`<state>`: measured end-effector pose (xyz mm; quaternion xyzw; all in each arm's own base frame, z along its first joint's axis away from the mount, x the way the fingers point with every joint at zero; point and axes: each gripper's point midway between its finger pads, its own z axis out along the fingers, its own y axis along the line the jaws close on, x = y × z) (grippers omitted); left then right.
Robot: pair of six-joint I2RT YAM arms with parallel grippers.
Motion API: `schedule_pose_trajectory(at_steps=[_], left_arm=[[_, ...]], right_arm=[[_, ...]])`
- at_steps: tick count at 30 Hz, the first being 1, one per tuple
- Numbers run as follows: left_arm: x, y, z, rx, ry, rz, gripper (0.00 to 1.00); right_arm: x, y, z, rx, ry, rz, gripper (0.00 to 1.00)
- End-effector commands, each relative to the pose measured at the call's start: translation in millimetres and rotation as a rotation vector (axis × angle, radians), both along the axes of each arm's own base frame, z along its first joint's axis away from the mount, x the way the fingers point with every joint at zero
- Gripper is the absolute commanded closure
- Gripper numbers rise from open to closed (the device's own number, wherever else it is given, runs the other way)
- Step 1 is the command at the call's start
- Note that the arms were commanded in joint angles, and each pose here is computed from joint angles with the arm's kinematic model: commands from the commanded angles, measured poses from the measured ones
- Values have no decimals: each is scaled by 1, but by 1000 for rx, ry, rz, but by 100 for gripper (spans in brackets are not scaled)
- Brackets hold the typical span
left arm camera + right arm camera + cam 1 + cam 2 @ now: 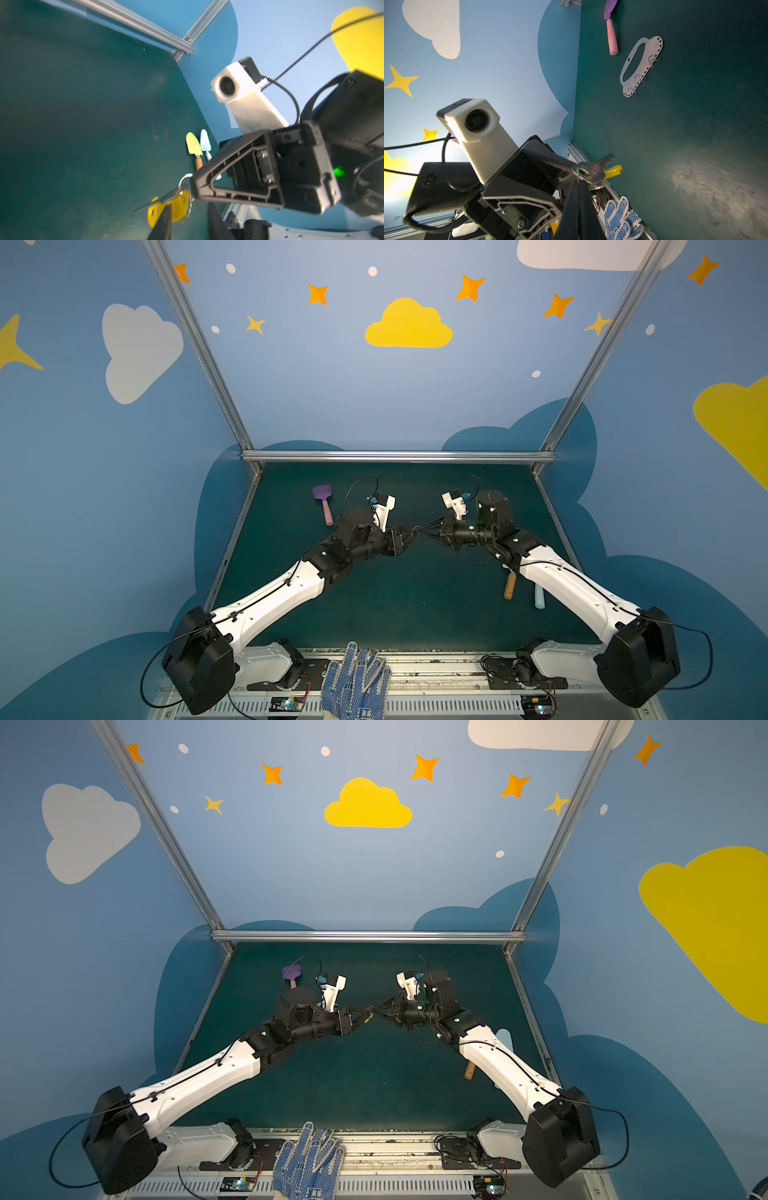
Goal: Put the keys on the keyring
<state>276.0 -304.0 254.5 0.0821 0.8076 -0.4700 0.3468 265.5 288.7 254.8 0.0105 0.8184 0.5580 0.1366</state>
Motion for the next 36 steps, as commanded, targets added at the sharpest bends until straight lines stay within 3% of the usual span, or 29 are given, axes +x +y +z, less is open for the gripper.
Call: schedule_pose_trajectory(at_steps=[1, 4, 10, 21, 36], left_arm=[[-4, 9, 6, -21, -27, 42, 60], [-7, 10, -3, 12, -30, 61, 53], [-5, 1, -14, 102, -71, 113, 51], [15, 3, -6, 146, -125, 200, 61], [11, -7, 5, 138, -152, 140, 81]], right_arm=[[0, -4, 7, 13, -23, -16, 100], [0, -4, 10, 16, -28, -18, 100], [-2, -5, 13, 19, -31, -24, 100], [-8, -4, 17, 39, -34, -9, 100], [-9, -3, 21, 53, -34, 0, 100]])
